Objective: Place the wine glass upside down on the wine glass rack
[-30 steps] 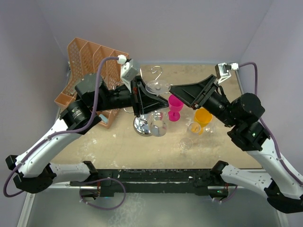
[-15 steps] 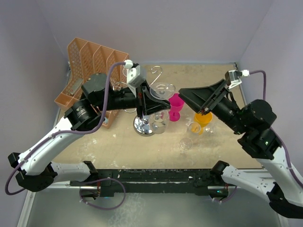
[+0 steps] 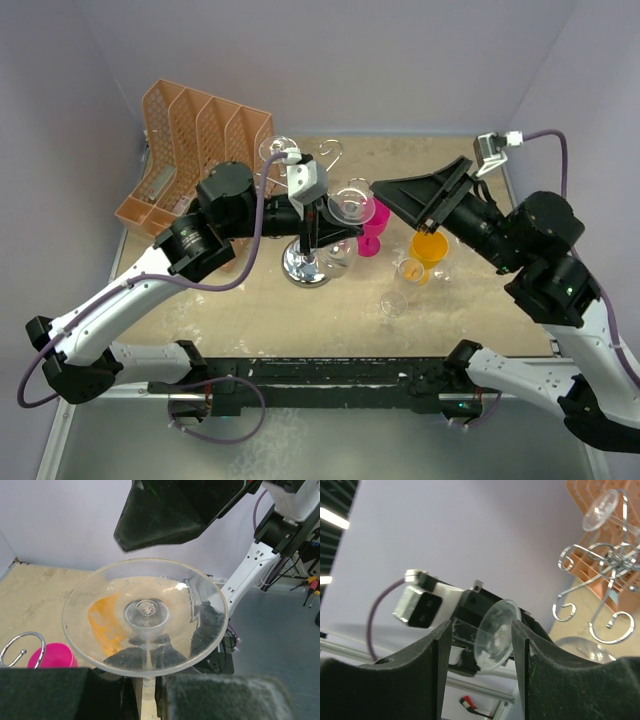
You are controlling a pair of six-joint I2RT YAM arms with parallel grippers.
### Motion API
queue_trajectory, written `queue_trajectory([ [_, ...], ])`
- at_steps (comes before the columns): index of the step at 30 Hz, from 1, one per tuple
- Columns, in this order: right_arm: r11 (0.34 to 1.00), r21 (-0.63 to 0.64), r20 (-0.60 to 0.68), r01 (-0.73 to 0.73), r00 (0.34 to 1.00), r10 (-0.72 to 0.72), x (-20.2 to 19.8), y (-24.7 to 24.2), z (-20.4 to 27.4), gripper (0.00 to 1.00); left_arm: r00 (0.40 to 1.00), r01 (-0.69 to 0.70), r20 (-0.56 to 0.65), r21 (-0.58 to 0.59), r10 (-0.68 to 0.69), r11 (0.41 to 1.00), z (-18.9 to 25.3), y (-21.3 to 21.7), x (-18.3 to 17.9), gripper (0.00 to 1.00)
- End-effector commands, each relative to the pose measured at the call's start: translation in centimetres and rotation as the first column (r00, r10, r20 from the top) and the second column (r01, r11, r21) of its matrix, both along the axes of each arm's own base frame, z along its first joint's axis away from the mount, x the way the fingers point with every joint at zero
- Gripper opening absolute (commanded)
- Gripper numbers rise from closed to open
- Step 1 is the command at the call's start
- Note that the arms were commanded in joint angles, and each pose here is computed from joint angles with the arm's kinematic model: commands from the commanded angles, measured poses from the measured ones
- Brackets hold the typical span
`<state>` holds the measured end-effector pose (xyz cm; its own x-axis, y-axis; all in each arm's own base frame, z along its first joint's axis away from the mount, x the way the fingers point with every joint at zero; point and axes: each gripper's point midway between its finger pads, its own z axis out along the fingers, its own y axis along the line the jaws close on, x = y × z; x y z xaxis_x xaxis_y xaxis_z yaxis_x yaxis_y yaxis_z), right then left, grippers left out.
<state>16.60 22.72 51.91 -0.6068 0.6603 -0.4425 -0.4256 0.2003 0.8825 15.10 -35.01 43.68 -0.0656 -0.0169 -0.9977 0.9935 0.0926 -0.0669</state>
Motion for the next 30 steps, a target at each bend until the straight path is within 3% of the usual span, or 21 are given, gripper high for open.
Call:
queue_trajectory([
  [1,0.994,-0.109,-0.013,0.013,1.000,-0.014,0.2,-0.1,-1.7,0.52,0.990,0.018,0.140,-0.085,-0.006,0.996,2.5,-0.1,0.0,0.00],
  [7,0.981,-0.159,-0.027,0.109,0.993,-0.115,0.9,-1.9,-2.7,0.52,0.989,0.031,0.149,-0.102,-0.015,0.994,2.3,-0.1,-0.2,0.00],
  [14,0.986,-0.167,0.021,-0.007,1.000,0.011,-0.1,0.1,-2.8,0.45,0.987,0.032,0.162,-0.107,-0.015,0.994,2.5,-0.3,-0.1,0.00],
  [26,0.992,-0.070,-0.074,-0.105,0.992,0.100,-0.9,1.7,-3.3,0.30,0.987,0.051,0.158,-0.103,-0.034,0.993,1.5,-0.9,0.1,0.00],
  [30,0.992,-0.037,-0.141,-0.122,0.983,0.116,-0.7,2.2,-4.0,0.20,0.987,0.050,0.154,-0.100,-0.034,0.994,1.2,-1.0,0.1,0.00],
])
